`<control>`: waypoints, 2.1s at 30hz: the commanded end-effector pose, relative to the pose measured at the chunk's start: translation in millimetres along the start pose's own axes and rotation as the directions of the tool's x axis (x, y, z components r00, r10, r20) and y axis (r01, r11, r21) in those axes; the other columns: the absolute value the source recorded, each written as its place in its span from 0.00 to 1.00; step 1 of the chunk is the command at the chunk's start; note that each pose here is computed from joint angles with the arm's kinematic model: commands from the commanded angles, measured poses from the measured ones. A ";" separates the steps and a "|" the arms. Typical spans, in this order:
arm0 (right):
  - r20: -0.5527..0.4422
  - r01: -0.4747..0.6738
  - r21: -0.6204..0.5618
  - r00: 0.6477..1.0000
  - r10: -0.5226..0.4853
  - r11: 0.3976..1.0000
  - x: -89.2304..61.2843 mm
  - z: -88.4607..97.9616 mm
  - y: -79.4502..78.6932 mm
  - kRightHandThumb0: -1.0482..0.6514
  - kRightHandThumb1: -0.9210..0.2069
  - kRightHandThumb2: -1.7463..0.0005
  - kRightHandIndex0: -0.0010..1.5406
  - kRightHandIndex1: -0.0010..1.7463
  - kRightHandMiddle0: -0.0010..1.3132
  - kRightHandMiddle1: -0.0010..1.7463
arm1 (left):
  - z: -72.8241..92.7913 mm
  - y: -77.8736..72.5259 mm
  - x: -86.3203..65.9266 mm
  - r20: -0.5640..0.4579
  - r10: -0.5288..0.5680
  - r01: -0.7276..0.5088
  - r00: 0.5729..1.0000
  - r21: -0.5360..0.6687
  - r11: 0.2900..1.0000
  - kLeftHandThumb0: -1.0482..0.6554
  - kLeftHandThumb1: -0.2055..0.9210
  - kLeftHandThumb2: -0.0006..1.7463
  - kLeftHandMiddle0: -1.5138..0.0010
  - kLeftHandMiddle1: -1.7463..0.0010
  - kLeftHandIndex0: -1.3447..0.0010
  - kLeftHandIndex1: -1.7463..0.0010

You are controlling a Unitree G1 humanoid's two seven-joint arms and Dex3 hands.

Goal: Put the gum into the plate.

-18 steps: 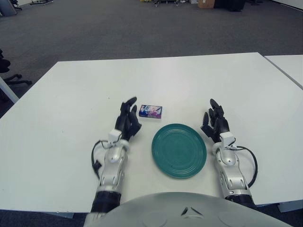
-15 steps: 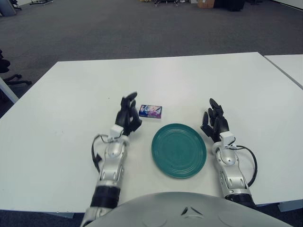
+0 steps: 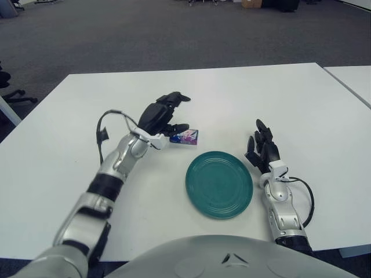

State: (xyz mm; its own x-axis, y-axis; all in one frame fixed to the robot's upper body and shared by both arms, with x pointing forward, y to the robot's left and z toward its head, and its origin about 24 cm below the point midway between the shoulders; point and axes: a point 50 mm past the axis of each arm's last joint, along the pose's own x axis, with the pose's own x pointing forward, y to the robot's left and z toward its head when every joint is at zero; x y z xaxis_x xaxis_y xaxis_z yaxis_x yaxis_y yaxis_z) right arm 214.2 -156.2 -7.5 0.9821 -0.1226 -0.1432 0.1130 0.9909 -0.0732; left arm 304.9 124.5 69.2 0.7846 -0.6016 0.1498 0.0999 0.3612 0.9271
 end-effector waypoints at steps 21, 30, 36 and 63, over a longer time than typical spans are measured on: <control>-0.270 0.027 0.012 0.963 -0.023 1.000 -31.0 -52.8 -0.6 0.17 0.00 0.47 0.04 0.00 0.00 0.11 | -7.4 -28.1 22.1 0.062 -0.432 0.420 0.900 0.141 0.896 0.00 1.00 0.15 0.82 0.98 0.93 0.23; -0.260 0.013 0.000 0.966 -0.012 1.000 -31.9 -54.0 -0.3 0.17 0.00 0.46 0.03 0.00 0.00 0.07 | -11.1 -44.4 19.1 0.043 -0.509 0.502 0.860 0.119 0.857 0.02 1.00 0.13 0.82 0.98 0.93 0.23; -0.267 0.026 0.008 0.963 -0.023 1.000 -32.3 -56.1 -0.8 0.16 0.00 0.47 0.04 0.00 0.00 0.08 | -15.0 -59.1 14.8 0.005 -0.554 0.551 0.833 0.098 0.829 0.04 1.00 0.10 0.82 0.98 0.93 0.23; -0.284 0.042 0.018 0.958 -0.035 0.999 -34.4 -57.1 -4.1 0.17 0.00 0.46 0.03 0.00 0.00 0.09 | -34.7 -80.5 7.0 -0.224 -0.479 0.493 0.849 0.009 0.870 0.53 0.62 0.57 0.70 0.16 0.73 0.07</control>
State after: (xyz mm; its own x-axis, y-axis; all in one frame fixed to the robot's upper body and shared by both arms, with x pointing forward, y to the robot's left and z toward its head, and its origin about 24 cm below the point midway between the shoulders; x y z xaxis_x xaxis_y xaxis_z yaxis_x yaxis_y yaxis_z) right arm 209.9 -155.9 -9.3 0.9829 -0.1391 -0.1208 0.1346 0.9899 -0.0454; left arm 335.4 102.1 7.0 0.7295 -0.6005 -0.3274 0.4141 0.0068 0.9102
